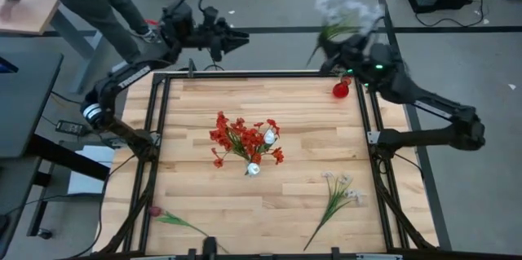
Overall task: Sort flowers into vase by color
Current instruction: Put the top white flowers into the red vase
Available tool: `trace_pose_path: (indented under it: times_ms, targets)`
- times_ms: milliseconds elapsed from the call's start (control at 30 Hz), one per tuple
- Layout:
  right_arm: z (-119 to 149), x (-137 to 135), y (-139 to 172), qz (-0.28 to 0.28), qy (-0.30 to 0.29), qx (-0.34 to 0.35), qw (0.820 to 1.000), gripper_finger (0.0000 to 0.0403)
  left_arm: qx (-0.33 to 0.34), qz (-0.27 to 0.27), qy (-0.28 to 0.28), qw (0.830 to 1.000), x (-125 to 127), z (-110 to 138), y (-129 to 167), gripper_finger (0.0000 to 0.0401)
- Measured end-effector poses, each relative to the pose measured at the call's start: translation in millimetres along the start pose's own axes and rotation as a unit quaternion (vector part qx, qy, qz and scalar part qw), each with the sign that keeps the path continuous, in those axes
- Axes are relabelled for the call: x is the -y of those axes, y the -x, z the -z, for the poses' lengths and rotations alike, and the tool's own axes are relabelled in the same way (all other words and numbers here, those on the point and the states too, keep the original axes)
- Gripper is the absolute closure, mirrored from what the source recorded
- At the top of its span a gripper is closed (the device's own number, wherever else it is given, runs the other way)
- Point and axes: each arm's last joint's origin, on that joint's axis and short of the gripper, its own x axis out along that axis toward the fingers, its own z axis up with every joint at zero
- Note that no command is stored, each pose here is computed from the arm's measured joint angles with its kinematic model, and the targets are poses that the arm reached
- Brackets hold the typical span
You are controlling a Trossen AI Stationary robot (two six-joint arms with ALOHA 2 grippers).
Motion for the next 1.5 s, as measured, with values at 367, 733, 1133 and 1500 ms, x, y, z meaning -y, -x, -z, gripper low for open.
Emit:
trace_pose_path:
  times_ms: [367, 733, 1133, 1500]
  targets:
    - [-8.9, 45.7, 48.0, 0.239, 0.058, -0.017, 0.969, 0.0390, -0.027, -0.063, -0.040, 0.997, -1.2, 4.7, 11.0, 0.0211]
    - [81.5, 66.9, 45.7, 0.268, 0.028, -0.081, 0.960, 0.0390, -0.038, -0.084, -0.073, 0.993, -5.3, 7.9, 10.1, 0.0211]
    - [138.6, 89.6, 47.5, 0.329, 0.028, -0.083, 0.940, 0.0390, -0.053, -0.086, -0.169, 0.980, -6.2, 9.6, 10.4, 0.0211]
    - [152.0, 95.1, 46.5, 0.344, 0.062, -0.081, 0.934, 0.0321, -0.038, -0.192, -0.197, 0.961, -11.8, 6.9, 11.9, 0.0211]
